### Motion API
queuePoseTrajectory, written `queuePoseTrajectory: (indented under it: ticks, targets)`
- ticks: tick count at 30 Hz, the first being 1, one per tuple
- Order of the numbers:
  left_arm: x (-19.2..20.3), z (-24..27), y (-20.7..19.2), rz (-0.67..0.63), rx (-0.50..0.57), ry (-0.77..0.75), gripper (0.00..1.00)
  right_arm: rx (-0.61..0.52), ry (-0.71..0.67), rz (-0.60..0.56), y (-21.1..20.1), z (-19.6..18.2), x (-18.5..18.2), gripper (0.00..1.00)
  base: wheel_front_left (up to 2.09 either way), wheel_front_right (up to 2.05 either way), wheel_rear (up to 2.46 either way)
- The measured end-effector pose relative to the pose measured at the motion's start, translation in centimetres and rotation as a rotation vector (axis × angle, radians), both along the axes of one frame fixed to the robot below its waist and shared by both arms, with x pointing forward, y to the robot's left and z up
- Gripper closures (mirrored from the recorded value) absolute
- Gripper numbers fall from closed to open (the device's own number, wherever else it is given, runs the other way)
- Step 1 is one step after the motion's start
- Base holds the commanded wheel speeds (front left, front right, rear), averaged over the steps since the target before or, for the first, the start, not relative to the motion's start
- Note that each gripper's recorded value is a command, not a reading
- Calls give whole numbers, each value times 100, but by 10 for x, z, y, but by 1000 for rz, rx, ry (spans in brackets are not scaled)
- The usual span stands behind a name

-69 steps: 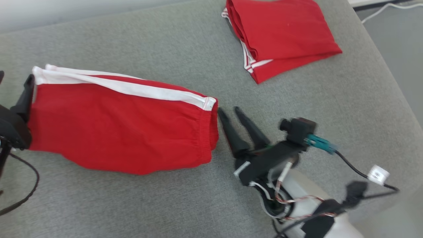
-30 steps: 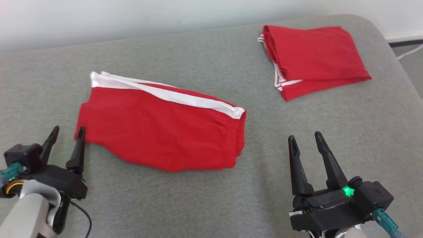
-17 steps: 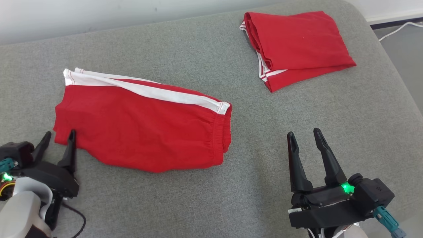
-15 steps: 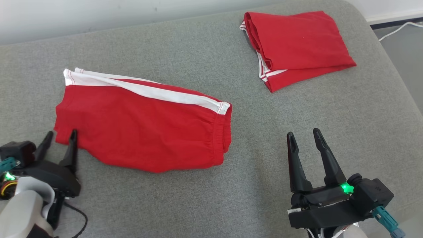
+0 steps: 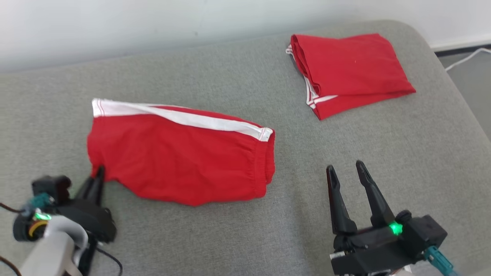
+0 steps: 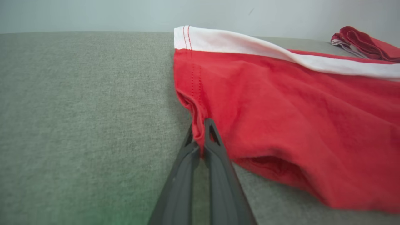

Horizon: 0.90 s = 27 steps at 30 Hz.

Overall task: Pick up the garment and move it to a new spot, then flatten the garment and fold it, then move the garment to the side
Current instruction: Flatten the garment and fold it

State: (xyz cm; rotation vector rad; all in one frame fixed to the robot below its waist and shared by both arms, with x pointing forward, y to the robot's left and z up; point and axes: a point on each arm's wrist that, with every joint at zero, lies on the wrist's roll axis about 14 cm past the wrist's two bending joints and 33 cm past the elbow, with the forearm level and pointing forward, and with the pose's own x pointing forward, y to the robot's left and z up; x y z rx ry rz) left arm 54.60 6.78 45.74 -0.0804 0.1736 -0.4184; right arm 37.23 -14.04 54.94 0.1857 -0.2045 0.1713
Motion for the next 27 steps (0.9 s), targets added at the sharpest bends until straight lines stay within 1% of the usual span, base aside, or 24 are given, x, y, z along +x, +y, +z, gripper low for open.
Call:
queuePoseTrajectory:
  ticks: [4, 6, 15, 19, 23, 25, 26, 27]
  targets:
    - [-26, 5, 4, 33, -31, -12, 100, 11, 6, 10, 4, -2, -10, 0, 0, 0, 0]
    - [-37, 12, 8, 51, -46, -32, 100, 13, -12, 19, 7, 4, -12, 0, 0, 0, 0]
    - [-97, 17, 30, 113, -71, -60, 100, 18, -32, 62, 21, 9, -21, 0, 0, 0, 0]
    - [-112, 24, 40, 143, -83, -79, 100, 13, -34, 82, 27, 9, -25, 0, 0, 0, 0]
    - [-117, 28, 49, 167, -80, -89, 100, 11, -34, 104, 34, 9, -26, 0, 0, 0, 0]
    - [-117, 28, 50, 170, -76, -92, 47, 9, -26, 111, 37, 6, -27, 0, 0, 0, 0]
    - [-116, 29, 51, 176, -72, -97, 6, 8, -20, 112, 37, 4, -28, 0, 0, 0, 0]
    - [-116, 30, 52, 175, -63, -101, 0, 7, -13, 111, 37, 2, -28, 0, 0, 0, 0]
